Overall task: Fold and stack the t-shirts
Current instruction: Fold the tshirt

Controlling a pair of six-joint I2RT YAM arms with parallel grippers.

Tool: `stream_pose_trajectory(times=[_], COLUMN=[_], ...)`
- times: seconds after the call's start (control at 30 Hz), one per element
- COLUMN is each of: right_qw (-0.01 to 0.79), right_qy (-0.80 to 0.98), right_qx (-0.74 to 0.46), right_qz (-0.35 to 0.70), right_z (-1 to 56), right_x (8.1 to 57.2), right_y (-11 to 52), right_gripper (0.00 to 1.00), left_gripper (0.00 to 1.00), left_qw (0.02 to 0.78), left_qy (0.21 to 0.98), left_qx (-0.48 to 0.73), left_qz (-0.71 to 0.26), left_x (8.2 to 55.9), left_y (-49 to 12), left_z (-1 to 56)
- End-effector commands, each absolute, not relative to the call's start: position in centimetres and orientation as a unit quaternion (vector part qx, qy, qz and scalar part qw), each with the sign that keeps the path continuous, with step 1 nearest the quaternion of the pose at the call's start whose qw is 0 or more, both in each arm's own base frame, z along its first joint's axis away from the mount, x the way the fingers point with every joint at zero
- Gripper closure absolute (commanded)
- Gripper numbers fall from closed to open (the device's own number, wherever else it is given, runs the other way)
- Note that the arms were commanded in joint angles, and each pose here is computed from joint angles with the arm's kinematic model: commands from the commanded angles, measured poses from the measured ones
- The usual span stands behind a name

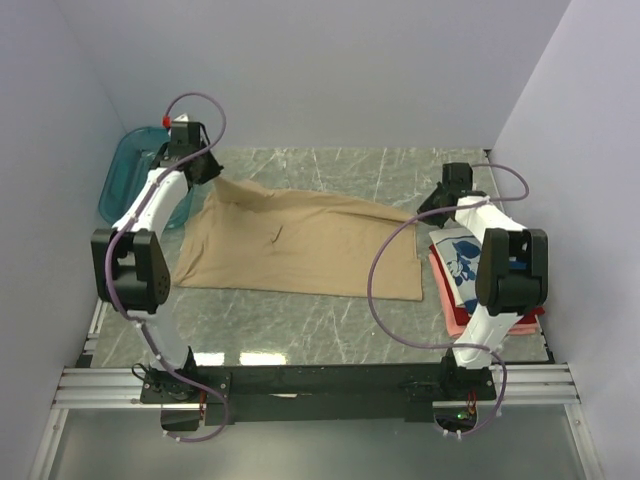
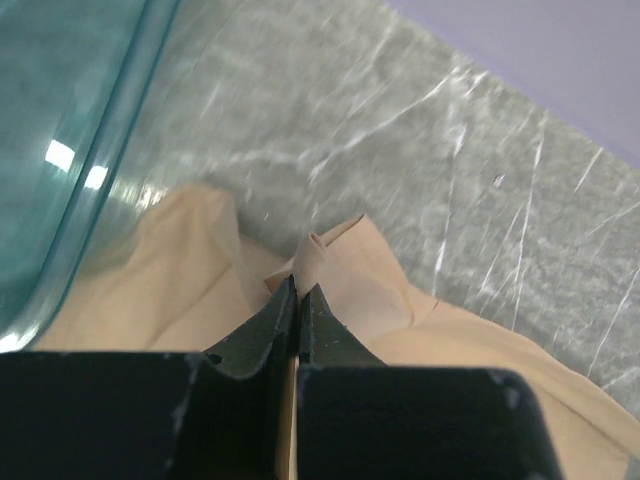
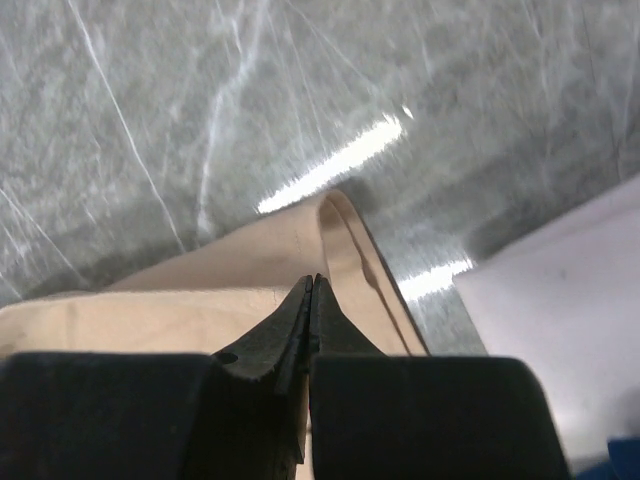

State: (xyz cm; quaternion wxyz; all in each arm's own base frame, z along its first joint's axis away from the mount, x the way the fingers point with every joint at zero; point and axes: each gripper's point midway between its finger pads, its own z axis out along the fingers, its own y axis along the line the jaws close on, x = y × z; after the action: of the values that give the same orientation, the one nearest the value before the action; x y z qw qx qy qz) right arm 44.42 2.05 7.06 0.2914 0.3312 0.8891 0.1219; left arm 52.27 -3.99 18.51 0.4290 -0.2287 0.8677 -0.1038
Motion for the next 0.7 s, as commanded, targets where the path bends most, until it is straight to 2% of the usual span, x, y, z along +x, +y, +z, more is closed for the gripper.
stream_pose_trajectory(times=[0.0, 0.33, 0.67], right_qw=[0.335, 0.334, 0.332], right_qy=[0.871, 0.874, 0.877], right_qx=[0.329, 0.327, 0.325], right_qz=[0.143, 0.134, 0.121], right_z=[9.8, 8.6, 7.6], right_x=[44.2, 40.4, 38.2], right_y=[2.2, 2.0, 1.7], right_gripper=[1.0, 1.0, 1.0], left_gripper=[1.0, 1.0, 1.0], left_qw=[0.439, 0.408, 0.394], left_qy=[0.85, 0.847, 0.839], left_qx=[-0.276, -0.327, -0.362], left_qz=[-0.1, -0.093, -0.096], left_x=[49.3, 41.7, 39.0], left_y=[-3.1, -2.3, -1.2], left_z=[20.7, 17.6, 15.9])
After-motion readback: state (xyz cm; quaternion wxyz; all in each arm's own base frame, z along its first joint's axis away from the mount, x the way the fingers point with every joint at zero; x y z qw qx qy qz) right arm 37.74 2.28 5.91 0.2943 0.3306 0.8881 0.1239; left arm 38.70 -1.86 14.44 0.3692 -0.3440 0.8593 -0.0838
